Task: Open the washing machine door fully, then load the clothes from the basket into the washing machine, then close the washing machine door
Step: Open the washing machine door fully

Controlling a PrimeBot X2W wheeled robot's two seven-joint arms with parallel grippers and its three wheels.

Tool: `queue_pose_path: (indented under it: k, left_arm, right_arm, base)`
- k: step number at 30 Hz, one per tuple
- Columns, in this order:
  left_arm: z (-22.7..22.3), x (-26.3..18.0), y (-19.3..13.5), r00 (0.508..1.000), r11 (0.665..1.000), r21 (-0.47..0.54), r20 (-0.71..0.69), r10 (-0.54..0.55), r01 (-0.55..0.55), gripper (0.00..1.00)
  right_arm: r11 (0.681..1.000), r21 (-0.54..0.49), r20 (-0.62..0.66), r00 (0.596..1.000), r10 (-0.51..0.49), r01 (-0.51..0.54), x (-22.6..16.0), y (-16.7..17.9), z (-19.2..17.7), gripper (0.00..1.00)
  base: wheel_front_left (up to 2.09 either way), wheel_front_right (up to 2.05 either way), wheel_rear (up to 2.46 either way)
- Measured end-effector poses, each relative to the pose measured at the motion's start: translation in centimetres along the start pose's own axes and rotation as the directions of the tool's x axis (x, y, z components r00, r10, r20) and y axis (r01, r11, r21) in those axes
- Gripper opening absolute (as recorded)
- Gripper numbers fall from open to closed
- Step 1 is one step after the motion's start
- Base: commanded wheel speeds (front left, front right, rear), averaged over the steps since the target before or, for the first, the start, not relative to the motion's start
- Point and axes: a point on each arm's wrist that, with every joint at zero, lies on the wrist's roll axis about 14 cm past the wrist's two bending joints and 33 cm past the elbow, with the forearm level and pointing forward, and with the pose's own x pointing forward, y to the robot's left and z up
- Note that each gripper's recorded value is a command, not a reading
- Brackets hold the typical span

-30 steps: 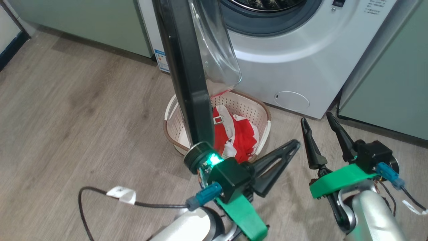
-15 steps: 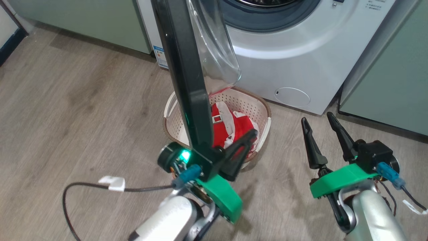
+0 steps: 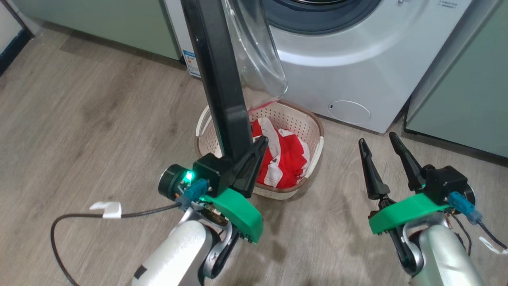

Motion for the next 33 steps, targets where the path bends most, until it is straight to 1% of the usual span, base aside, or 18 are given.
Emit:
queue_pose_path:
  k: [6,12,15,18,22,23,27,33]
  left_arm:
    - [-0.3,-0.3,0.8,1.0,1.0,-0.004,-0.011,0.027,-0.027,0.0]
    - [-0.2,-1.0,1.9,0.997,0.997,-0.008,-0.004,0.078,-0.078,0.0]
    - [-0.2,-1.6,2.9,0.993,0.992,-0.027,-0.001,0.122,-0.122,0.0]
    - [-0.3,-2.3,4.5,0.982,0.981,-0.039,0.001,0.188,-0.188,0.0]
    - [-0.6,-3.7,7.3,0.958,0.958,-0.04,-0.005,0.285,-0.285,0.0]
    - [-0.6,-3.7,7.3,0.958,0.958,-0.04,-0.005,0.285,-0.285,0.0]
    - [-1.1,-5.4,10.1,0.921,0.92,-0.043,-0.018,0.389,-0.39,0.0]
    - [-0.9,-7.4,14.2,0.859,0.858,-0.049,-0.012,0.511,-0.511,0.0]
  right_arm:
    - [1.0,0.002,0.001,1.0,0.01,-0.01,0.3,0.3,0.0,1.0]
    - [1.0,0.007,0.0,1.0,0.031,-0.031,0.9,1.0,-0.1,1.0]
    - [0.999,0.01,-0.002,0.999,0.045,-0.045,1.2,1.5,-0.3,1.0]
    - [0.998,0.015,-0.007,0.998,0.059,-0.059,1.5,2.0,-0.6,1.0]
    - [0.997,0.022,-0.012,0.997,0.078,-0.078,2.0,2.6,-0.9,1.0]
    - [0.997,0.022,-0.012,0.997,0.078,-0.078,2.0,2.6,-0.9,1.0]
    - [0.996,0.024,-0.003,0.996,0.091,-0.091,2.6,3.0,-0.7,1.0]
    - [0.995,0.029,-0.011,0.996,0.092,-0.092,2.8,3.0,-1.1,1.0]
  base:
    - [0.0,0.0,0.0]
    - [0.0,0.0,0.0]
    - [0.0,0.0,0.0]
    - [0.0,0.0,0.0]
    - [0.0,0.0,0.0]
    - [0.0,0.0,0.0]
    - [0.0,0.0,0.0]
    - [0.0,0.0,0.0]
